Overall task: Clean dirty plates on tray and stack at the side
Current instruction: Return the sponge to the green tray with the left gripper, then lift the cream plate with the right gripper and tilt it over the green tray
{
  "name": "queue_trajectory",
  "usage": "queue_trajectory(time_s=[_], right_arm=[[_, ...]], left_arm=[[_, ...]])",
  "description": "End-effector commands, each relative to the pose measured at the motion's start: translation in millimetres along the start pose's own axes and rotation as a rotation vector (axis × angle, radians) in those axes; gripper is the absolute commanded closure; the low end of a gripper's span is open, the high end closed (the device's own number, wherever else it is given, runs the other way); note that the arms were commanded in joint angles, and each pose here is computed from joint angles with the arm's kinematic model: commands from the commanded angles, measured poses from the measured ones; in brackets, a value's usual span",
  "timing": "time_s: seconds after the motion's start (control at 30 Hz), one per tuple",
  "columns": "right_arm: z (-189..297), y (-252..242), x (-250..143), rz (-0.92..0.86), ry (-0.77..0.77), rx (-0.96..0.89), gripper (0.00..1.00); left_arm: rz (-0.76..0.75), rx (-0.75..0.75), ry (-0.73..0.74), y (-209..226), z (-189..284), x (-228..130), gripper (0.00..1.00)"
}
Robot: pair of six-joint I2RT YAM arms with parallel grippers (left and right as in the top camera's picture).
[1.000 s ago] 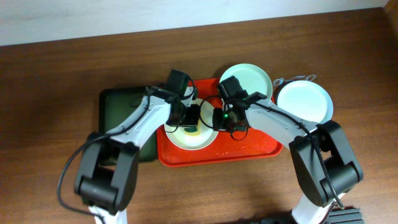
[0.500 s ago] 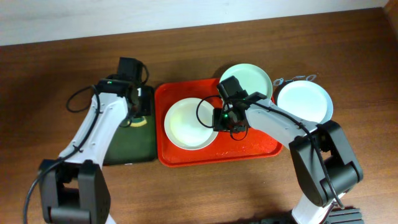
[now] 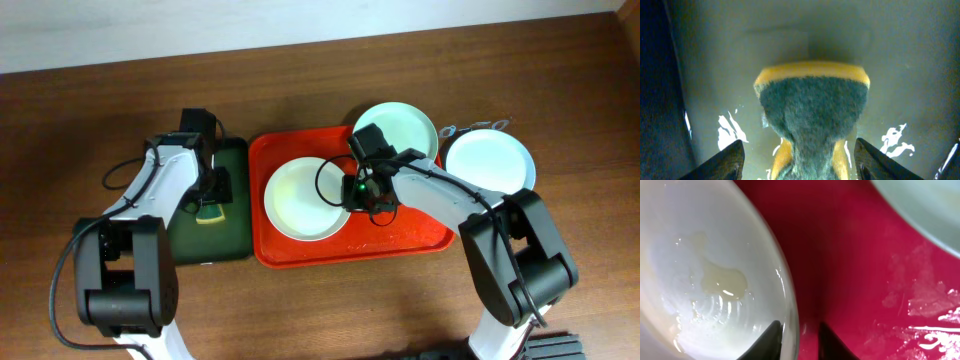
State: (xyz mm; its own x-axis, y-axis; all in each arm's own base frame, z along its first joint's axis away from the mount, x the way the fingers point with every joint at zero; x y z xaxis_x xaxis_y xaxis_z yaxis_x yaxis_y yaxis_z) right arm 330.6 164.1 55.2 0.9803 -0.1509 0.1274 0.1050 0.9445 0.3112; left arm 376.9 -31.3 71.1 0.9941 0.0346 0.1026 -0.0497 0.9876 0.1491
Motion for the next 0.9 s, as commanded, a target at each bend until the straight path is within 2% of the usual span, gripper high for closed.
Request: queue_trajectory(time_s=[0.0,0.1,0.13,0.17,0.37,0.67,0.87], right_arm=[[-4,-4,-2,-0.003,0.008,-0.015,0.96],[-4,-3,-3,-0.003,0.010,-0.011,0.96],[-4,-2,-3,-0.004,0.015,0.000,0.96],[-4,-1,-3,-0.005,0.020,0.011,0.96],[14,11,-1,0.008,-0.002,0.075,0.96],[82,30,5,0.037,-0.130,0.195,0.96],[135,-15,23,-0.112,-0.211,0.256,0.96]], left_arm=[[0.016,-0.037,-0.141,4,51,19,0.29],[0.043,-0.090,-0.253,7,93,22,0.19],[0.047,-0.095,-0.284,9,104,21,0.05],[0.050,-0.099,-0.306,11,113,20,0.01],[0.054,-0.105,-0.340,13,126,18,0.01],[0.054,-0.105,-0.340,13,126,18,0.01],[0.054,-0.105,-0.340,13,126,18,0.01]])
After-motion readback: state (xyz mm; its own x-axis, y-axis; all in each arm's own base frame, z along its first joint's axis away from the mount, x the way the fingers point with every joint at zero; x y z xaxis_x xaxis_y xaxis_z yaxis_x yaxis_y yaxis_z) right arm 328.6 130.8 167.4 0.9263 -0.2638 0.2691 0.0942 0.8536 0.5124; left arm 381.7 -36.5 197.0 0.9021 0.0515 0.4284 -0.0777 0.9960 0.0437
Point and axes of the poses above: each gripper's point midway between its finger pads, its own z axis back along the fingers, its own y axis along the line the jaws close on, x = y × z, the point moved 5 cm from there along z, back along the fingers
